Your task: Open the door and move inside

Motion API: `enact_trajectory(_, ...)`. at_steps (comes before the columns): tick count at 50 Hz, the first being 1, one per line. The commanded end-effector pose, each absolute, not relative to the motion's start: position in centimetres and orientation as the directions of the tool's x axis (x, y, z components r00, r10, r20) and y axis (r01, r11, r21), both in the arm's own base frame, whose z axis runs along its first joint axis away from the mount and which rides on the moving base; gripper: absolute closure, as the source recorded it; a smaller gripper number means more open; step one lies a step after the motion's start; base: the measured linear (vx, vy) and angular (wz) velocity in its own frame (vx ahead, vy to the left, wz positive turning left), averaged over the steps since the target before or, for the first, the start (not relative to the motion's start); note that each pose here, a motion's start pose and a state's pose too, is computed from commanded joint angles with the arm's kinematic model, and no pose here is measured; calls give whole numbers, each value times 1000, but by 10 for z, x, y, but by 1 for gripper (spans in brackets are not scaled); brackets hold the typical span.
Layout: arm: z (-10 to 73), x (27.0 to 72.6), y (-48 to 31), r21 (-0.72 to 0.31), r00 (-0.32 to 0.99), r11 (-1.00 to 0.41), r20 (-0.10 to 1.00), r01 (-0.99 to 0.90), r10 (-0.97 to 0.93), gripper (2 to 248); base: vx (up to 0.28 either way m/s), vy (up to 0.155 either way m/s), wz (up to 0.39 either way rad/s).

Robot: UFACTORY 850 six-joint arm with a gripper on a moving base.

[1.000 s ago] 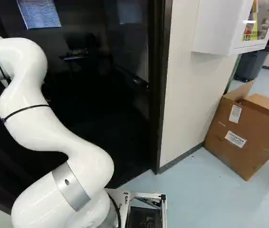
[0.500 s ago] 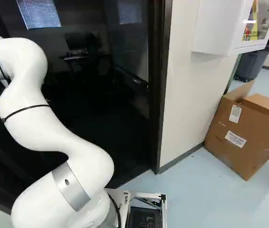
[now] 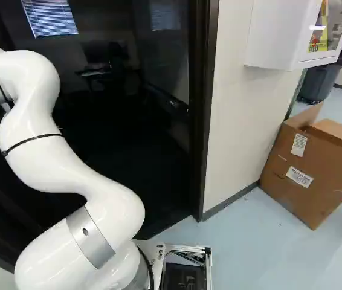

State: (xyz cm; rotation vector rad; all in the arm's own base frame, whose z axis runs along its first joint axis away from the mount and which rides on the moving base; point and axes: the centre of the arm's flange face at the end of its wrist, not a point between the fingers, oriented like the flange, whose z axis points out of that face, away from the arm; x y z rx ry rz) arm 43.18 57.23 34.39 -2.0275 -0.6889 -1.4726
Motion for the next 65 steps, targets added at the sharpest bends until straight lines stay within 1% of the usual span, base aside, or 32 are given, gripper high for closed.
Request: enact_trajectory(65,336,430,620,-81,200,-649,973,756,111,3,0,0,0)
